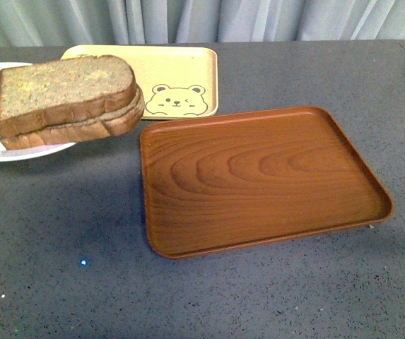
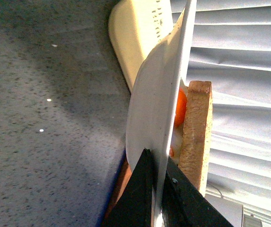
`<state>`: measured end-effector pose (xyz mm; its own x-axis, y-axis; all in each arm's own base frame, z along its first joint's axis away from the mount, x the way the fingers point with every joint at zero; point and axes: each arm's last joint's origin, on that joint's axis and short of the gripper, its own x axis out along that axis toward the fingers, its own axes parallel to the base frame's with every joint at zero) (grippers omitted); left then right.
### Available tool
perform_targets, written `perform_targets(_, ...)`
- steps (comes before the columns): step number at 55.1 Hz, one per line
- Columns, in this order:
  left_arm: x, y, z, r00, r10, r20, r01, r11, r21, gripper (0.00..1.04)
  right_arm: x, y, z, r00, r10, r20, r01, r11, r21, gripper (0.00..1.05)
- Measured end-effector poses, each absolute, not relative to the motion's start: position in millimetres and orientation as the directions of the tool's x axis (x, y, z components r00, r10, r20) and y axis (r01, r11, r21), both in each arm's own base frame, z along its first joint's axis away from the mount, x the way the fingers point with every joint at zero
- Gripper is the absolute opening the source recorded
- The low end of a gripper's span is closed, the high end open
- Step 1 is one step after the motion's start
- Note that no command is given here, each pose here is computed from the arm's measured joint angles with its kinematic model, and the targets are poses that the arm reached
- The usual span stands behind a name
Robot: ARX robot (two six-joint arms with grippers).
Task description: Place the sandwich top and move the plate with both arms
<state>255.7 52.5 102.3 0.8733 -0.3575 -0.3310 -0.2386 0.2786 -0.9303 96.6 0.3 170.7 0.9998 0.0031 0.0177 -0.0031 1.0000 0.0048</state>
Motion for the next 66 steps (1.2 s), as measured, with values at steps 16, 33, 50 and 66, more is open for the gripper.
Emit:
perform_targets(16, 307.9, 14.7, 112.4, 0.850, -0.414, -0.325, -0.214, 0.292, -0.932, 0.02, 96.6, 0.3, 170.7, 1.000, 0.003, 0.018, -0.003, 1.000, 0.005, 0.96)
perform_targets(33, 373.7, -30.3, 93.1, 0.800, -0.479, -0.361, -0.225, 0.319, -0.921, 0.02, 96.6, 0.3, 170.7, 1.000, 0.003, 0.018, -0.003, 1.000, 0.005, 0.96)
perform_targets(50, 410.6, -46.2, 79.8, 0.797, -0.472, -0.377, -0.234, 0.334, -0.913, 0.02, 96.6, 0.3, 170.7, 1.000, 0.003, 0.018, -0.003, 1.000, 0.005, 0.96)
perform_targets(66, 425.3, -56.2, 65.5, 0.767, -0.493, -0.410, -0.250, 0.358, -0.899, 0.15, 96.6, 0.3, 170.7, 1.000, 0.003, 0.018, -0.003, 1.000, 0.005, 0.96)
